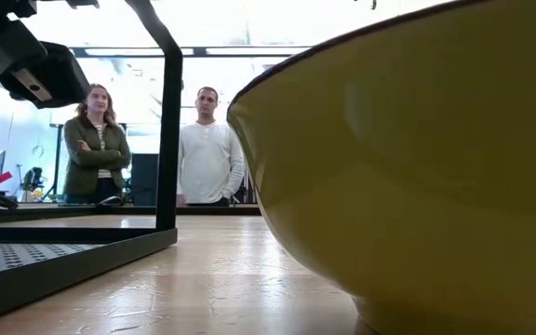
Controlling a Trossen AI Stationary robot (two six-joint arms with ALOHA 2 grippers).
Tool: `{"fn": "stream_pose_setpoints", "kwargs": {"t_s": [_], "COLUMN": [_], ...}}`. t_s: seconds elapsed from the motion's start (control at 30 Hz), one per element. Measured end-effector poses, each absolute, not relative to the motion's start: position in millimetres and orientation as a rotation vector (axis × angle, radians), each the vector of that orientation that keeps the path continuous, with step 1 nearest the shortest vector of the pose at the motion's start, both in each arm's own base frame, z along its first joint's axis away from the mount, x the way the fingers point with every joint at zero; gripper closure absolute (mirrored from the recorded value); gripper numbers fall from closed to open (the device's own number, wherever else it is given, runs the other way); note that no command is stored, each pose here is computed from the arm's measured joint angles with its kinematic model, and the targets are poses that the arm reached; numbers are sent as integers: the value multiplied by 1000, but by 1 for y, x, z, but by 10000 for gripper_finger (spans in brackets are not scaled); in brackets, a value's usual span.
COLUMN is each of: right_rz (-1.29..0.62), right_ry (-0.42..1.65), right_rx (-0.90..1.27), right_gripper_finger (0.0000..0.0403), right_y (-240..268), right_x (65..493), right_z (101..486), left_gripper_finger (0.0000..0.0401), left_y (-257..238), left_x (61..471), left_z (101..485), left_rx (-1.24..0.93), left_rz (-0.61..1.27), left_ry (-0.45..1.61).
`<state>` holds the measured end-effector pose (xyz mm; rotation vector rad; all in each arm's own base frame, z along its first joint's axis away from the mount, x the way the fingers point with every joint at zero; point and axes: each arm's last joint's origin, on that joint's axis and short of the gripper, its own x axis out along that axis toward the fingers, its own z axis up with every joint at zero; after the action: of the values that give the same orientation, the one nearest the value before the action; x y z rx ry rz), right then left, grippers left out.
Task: Pick & Place Mini bowls
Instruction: Stack the purple bowl on the purple bowl on the shelf, then stack the yellow patterned bowl on the yellow patterned bowl on the shelf
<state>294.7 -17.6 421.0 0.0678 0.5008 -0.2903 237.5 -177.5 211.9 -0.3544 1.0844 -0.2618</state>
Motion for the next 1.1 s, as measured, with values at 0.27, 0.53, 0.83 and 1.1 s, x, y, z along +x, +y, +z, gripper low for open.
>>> {"fn": "stream_pose_setpoints", "kwargs": {"t_s": [0.27,0.53,0.83,1.1], "right_rz": [-291,-291,-199,23], "right_ry": [501,503,689,884], "right_rx": [68,67,84,102], "right_gripper_finger": [276,273,275,282], "right_y": [-18,-18,-15,-8], "right_x": [295,295,285,274], "right_z": [421,421,406,392], "left_gripper_finger": [330,330,330,330], "left_y": [-176,-172,-146,-116], "left_x": [236,231,212,192], "left_z": [216,235,272,308], "left_rx": [-429,-455,-443,-397], "left_rz": [-224,-250,-32,243], "left_ry": [1088,1038,965,644]}}
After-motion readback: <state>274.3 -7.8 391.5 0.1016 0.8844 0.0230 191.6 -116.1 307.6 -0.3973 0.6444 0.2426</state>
